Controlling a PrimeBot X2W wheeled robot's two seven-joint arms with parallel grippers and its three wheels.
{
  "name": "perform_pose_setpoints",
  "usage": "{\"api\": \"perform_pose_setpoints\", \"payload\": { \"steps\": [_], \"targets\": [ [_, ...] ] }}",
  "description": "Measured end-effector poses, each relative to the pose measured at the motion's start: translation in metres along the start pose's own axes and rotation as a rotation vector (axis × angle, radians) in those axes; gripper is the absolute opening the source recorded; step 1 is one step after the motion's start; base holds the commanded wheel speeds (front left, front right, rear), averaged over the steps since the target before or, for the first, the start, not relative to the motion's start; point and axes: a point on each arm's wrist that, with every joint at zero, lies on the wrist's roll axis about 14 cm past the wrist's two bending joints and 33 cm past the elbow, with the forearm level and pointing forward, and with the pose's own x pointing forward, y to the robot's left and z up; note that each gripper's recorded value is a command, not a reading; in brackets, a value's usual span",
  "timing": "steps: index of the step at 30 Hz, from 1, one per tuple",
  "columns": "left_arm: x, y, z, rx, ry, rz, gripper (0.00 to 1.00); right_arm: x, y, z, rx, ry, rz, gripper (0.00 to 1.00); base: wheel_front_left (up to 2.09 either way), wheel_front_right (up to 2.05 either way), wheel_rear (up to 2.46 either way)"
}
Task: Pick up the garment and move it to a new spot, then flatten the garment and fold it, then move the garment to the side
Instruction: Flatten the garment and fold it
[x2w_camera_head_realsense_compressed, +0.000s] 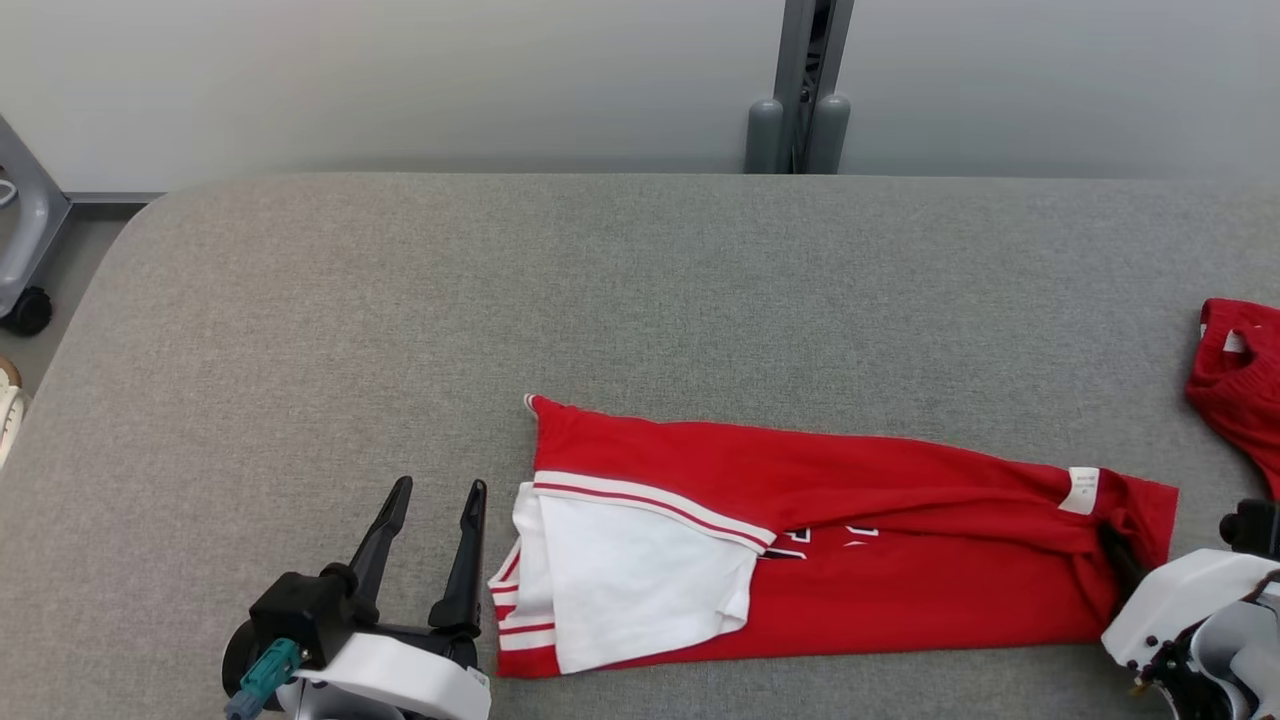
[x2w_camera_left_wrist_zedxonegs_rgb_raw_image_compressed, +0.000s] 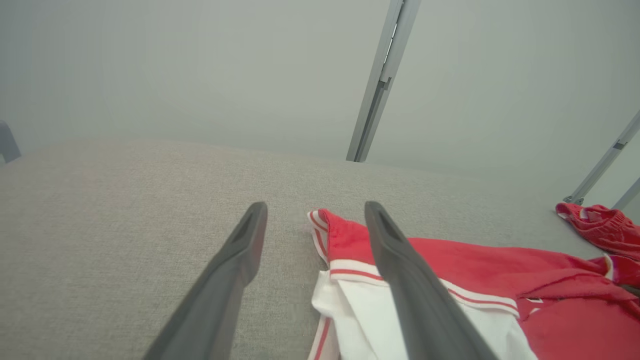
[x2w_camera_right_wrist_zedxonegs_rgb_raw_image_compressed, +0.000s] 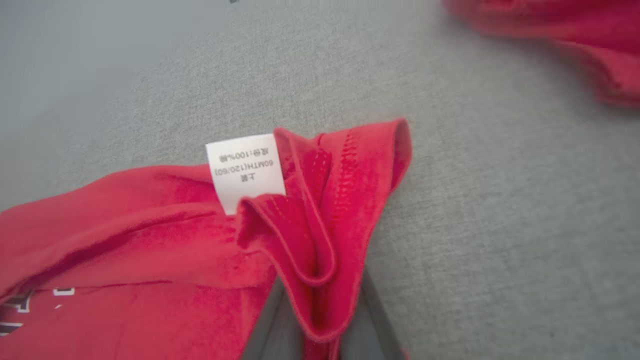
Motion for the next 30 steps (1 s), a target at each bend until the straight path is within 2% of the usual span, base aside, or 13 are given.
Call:
{"api": "perform_pose_setpoints", "payload": {
  "steps": [13,17,22,30],
  "targets": [
    [-0.007,0.001,0.002,-0.008,-0.006,0.007,1.0,-0.015,-0.063,0.052,-0.287,-0.012,-0.151,0.0,0.0,0.0,0.0],
    [-0.009,0.001,0.003,-0.01,-0.008,0.008,1.0,-0.018,-0.073,0.066,-0.355,-0.015,-0.185,0.0,0.0,0.0,0.0],
    [-0.012,0.0,0.003,-0.018,-0.01,0.009,1.0,-0.018,-0.072,0.072,-0.391,-0.01,-0.19,0.0,0.0,0.0,0.0],
    [-0.021,0.0,0.004,-0.022,-0.016,0.014,1.0,-0.015,-0.044,0.064,-0.434,0.005,-0.112,0.0,0.0,0.0,0.0]
  ]
}}
